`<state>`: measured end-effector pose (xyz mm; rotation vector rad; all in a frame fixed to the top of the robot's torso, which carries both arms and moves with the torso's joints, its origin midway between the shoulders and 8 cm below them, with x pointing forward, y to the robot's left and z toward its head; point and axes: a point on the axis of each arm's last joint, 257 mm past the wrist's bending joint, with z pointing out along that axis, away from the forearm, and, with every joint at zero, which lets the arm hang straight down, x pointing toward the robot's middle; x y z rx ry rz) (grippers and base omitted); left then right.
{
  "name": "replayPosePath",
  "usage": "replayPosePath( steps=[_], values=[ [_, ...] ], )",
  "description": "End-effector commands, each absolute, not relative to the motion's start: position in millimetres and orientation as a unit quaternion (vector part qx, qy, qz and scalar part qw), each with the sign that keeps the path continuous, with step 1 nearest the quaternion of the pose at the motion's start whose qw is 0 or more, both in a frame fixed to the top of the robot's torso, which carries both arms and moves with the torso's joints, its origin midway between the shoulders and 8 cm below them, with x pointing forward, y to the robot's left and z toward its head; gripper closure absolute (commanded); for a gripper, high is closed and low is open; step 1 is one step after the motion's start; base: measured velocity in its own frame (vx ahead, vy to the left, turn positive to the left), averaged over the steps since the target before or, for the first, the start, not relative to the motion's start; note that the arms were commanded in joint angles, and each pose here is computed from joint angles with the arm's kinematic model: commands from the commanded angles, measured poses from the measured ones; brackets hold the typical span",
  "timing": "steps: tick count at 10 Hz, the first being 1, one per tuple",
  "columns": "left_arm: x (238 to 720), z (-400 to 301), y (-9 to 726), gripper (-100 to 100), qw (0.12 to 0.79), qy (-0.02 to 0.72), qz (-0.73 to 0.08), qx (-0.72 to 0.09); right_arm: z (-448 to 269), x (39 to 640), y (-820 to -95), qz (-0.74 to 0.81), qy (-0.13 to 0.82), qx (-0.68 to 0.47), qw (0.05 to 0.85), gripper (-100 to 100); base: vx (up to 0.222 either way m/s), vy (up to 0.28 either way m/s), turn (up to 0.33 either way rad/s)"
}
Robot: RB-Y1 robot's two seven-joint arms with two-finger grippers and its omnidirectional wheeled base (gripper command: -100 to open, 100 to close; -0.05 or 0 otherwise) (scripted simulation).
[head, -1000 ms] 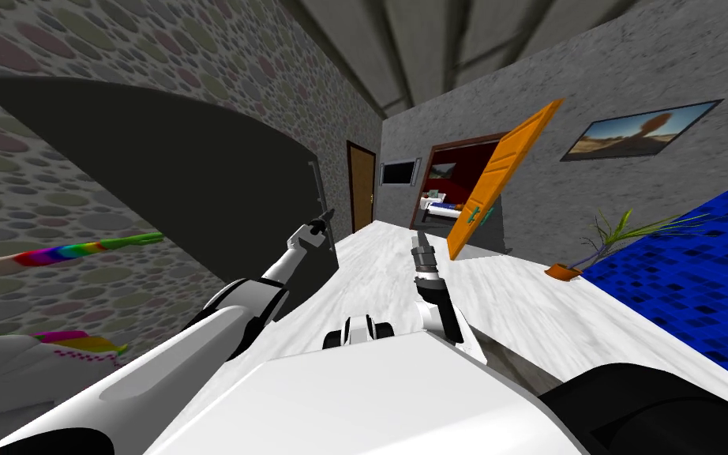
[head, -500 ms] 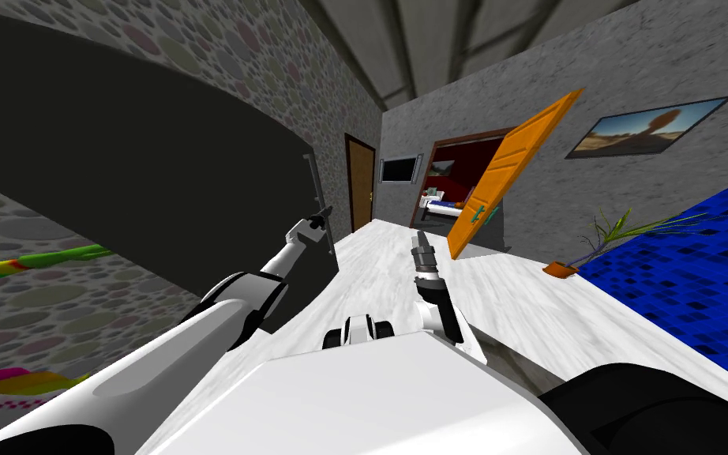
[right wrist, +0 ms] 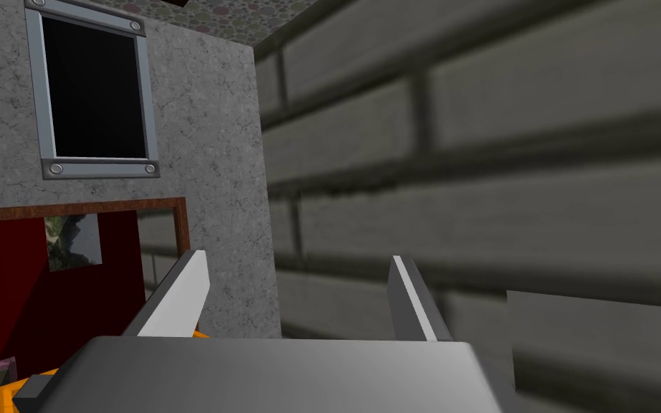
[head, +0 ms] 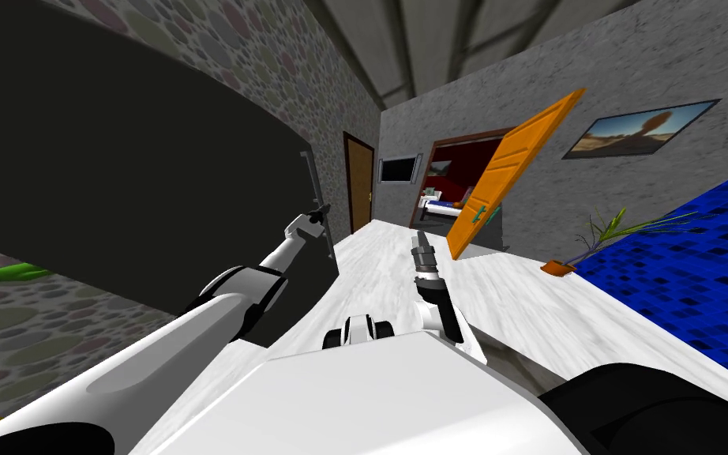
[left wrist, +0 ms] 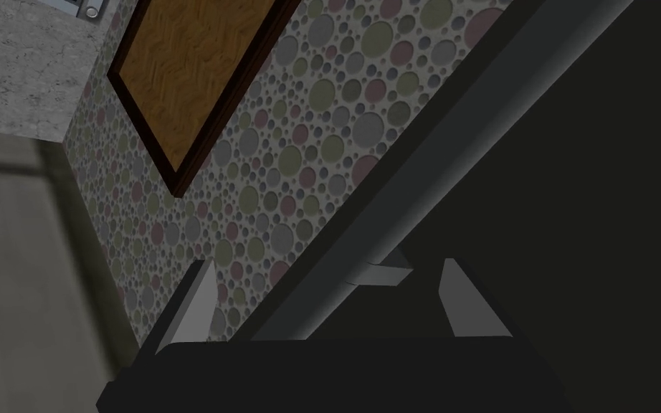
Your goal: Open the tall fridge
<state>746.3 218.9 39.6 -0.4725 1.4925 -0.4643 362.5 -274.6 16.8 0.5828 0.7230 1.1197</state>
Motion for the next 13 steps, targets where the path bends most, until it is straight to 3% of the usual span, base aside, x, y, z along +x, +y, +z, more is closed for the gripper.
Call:
replayPosePath(
  steps=[1, 6, 13],
  values=[
    [748.7, 46.8, 226.5, -100, 0.681, 0.670, -0.194, -0.223, 16.8, 362.5, -274.6, 0.512, 0.330, 0.266, 0.747, 0, 0.116, 0.081, -0.051],
    [750.6, 54.4, 237.0, -100, 0.675, 0.675, -0.177, -0.240, 16.8, 362.5, -274.7, 0.512, 0.330, 0.266, 0.747, 0, 0.121, 0.086, -0.048],
    [708.1, 41.9, 357.3, -100, 0.678, 0.647, -0.177, -0.299, 16.9, 362.6, -274.6, 0.512, 0.330, 0.266, 0.747, 0, 0.070, -0.067, -0.046]
  ],
)
